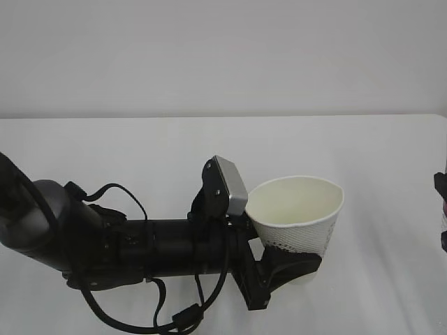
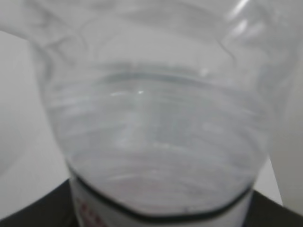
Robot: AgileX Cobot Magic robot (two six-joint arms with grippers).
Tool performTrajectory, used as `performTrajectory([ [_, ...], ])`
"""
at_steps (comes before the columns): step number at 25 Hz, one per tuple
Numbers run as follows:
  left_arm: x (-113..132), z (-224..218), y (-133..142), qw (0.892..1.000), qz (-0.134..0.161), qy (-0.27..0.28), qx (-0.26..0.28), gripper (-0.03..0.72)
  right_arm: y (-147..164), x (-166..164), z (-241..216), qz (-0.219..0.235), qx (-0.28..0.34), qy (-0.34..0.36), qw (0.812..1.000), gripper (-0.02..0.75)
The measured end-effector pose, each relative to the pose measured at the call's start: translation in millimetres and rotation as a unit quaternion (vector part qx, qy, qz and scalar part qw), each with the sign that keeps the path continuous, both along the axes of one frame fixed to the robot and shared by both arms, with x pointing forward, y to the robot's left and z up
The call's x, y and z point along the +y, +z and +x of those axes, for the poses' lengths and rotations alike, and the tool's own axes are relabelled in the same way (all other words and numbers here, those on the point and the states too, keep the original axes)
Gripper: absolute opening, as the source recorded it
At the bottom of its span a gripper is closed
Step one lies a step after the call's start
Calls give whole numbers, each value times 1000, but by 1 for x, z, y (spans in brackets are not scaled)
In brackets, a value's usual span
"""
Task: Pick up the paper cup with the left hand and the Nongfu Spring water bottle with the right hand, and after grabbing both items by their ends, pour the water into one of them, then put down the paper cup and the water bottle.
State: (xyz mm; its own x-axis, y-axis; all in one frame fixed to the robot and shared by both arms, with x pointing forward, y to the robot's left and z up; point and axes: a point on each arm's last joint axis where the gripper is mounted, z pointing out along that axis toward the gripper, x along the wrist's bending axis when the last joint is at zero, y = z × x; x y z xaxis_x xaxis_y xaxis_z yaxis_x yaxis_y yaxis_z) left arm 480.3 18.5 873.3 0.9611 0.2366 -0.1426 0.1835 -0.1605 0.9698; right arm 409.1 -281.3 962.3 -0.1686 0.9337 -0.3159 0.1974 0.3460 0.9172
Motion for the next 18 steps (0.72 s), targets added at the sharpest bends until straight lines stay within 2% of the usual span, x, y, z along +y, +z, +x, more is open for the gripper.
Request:
performTrajectory([
  [7, 0, 0, 0, 1000, 0, 0, 0, 498, 0, 0, 0, -67, -6, 17, 998, 389],
  [18, -3, -4, 0, 1000, 1, -6, 0, 498, 4, 0, 1, -107, -30, 25, 993, 389],
])
